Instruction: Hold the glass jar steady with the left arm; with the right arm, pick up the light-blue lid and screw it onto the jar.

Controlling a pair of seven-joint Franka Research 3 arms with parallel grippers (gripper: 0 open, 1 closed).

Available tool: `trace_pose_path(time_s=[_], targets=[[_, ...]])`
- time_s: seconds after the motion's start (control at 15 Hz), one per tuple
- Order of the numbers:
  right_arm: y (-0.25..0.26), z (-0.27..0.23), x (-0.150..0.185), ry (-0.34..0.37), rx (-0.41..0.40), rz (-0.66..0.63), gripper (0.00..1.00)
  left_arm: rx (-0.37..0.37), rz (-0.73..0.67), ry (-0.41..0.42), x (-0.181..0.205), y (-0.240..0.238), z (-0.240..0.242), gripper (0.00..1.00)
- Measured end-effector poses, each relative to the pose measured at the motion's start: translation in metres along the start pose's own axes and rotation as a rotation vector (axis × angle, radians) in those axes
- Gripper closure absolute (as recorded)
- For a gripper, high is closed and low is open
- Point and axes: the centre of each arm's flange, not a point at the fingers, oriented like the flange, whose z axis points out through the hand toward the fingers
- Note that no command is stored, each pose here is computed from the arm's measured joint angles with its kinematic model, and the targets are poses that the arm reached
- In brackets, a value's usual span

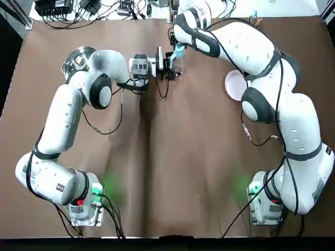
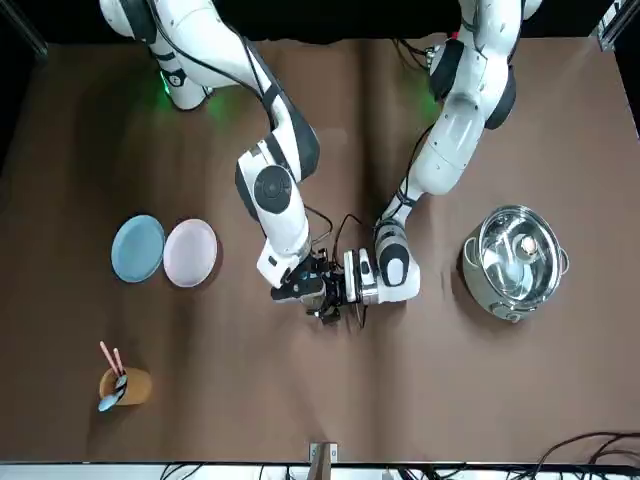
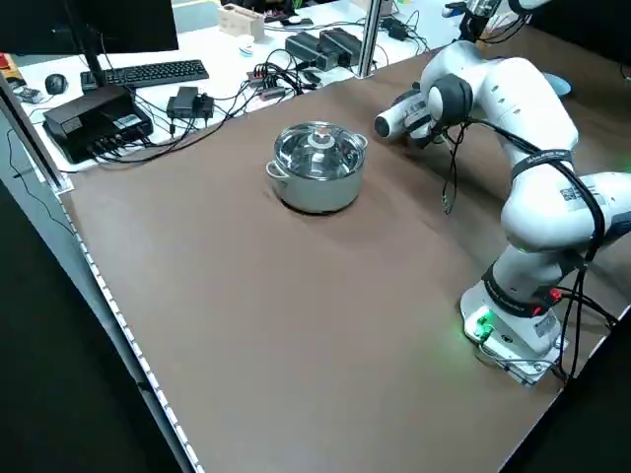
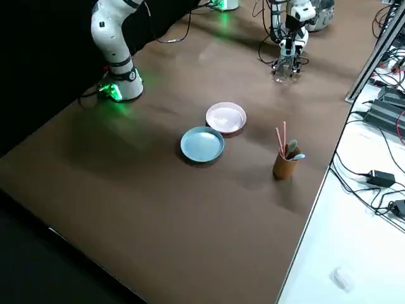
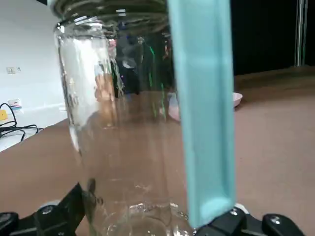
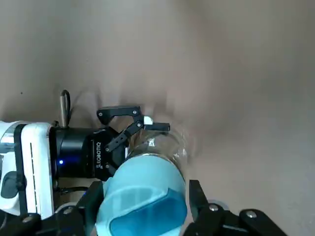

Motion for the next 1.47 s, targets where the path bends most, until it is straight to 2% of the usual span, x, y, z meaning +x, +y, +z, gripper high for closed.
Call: trace_pose_path(time_s=[0.4, 0.67, 1.33, 1.47], targets=[[0.0003, -0.0005, 0.0006, 0.002, 0.001, -0.003, 0.22, -0.001, 0.004, 0.0, 0.0002, -0.0001, 0.0001, 0.04], [0.0005, -0.0009, 0.0008, 0.001, 0.003, 0.012, 0.28, -0.002, 0.005, 0.0, 0.0003, -0.0001, 0.0003, 0.04], [0.008, -0.0011, 0.0041, -0.011, 0.005, 0.331, 0.31, -0.002, 0.004, -0.001, 0.0007, -0.0001, 0.0008, 0.04], [0.0087, -0.001, 0.0042, -0.013, 0.003, 0.445, 0.31, -0.002, 0.004, -0.001, 0.0006, -0.0002, 0.0007, 0.04]])
